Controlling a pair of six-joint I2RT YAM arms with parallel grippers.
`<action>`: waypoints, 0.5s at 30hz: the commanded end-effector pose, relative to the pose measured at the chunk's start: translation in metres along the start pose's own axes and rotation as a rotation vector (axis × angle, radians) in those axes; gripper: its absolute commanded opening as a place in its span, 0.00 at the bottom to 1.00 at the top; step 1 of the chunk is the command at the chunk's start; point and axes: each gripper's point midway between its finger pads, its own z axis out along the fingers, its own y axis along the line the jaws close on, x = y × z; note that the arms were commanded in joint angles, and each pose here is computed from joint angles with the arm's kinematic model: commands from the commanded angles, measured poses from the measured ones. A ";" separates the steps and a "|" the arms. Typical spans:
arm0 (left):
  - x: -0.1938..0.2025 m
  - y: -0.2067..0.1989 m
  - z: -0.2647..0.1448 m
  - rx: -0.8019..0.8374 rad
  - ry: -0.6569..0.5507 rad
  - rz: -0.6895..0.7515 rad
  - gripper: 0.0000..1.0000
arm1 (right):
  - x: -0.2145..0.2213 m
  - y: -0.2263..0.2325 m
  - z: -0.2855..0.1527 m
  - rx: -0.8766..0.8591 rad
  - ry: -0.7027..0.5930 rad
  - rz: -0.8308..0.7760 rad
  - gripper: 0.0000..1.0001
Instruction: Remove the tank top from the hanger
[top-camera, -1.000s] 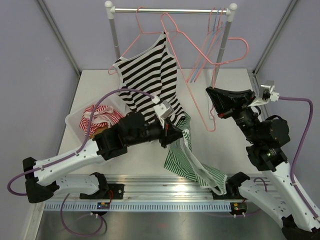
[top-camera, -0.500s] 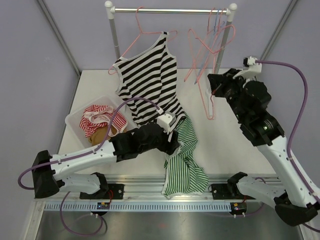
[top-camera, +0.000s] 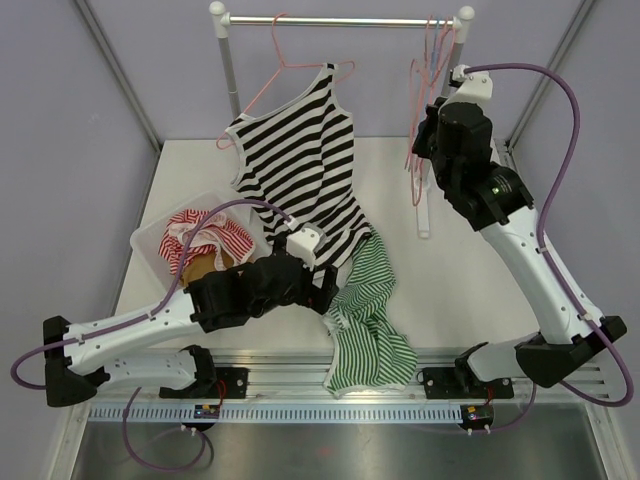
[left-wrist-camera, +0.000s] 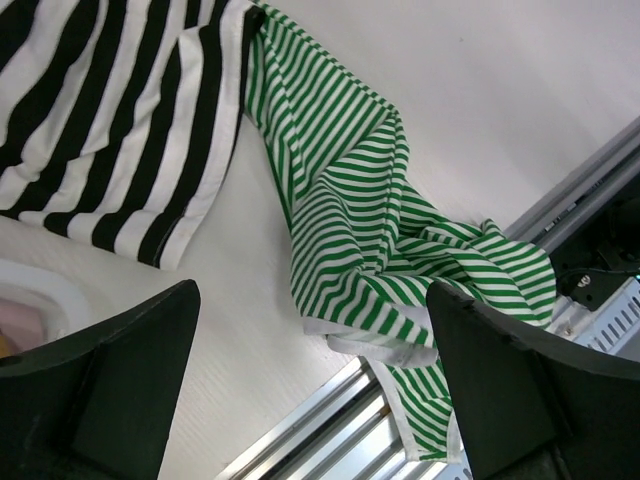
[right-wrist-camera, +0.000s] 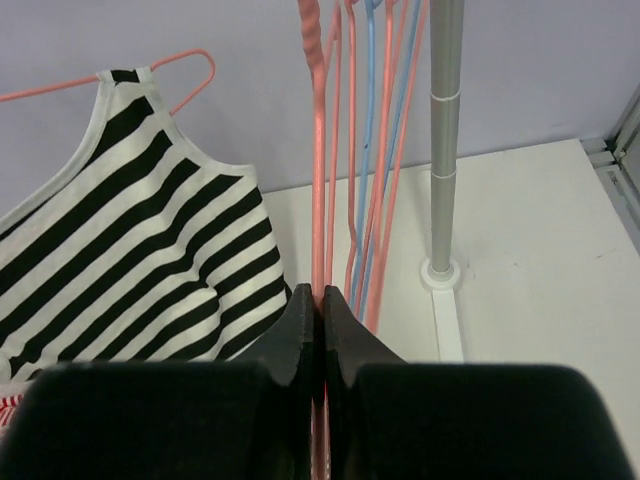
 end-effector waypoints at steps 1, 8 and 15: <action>-0.024 0.012 -0.017 -0.068 -0.073 -0.030 0.99 | -0.030 0.005 -0.003 -0.010 -0.054 -0.022 0.00; -0.025 0.016 -0.025 -0.071 -0.080 -0.052 0.99 | -0.029 0.040 0.034 -0.136 0.016 -0.053 0.00; -0.017 0.019 -0.031 -0.060 -0.086 -0.073 0.99 | -0.052 0.038 0.067 -0.134 -0.014 -0.022 0.00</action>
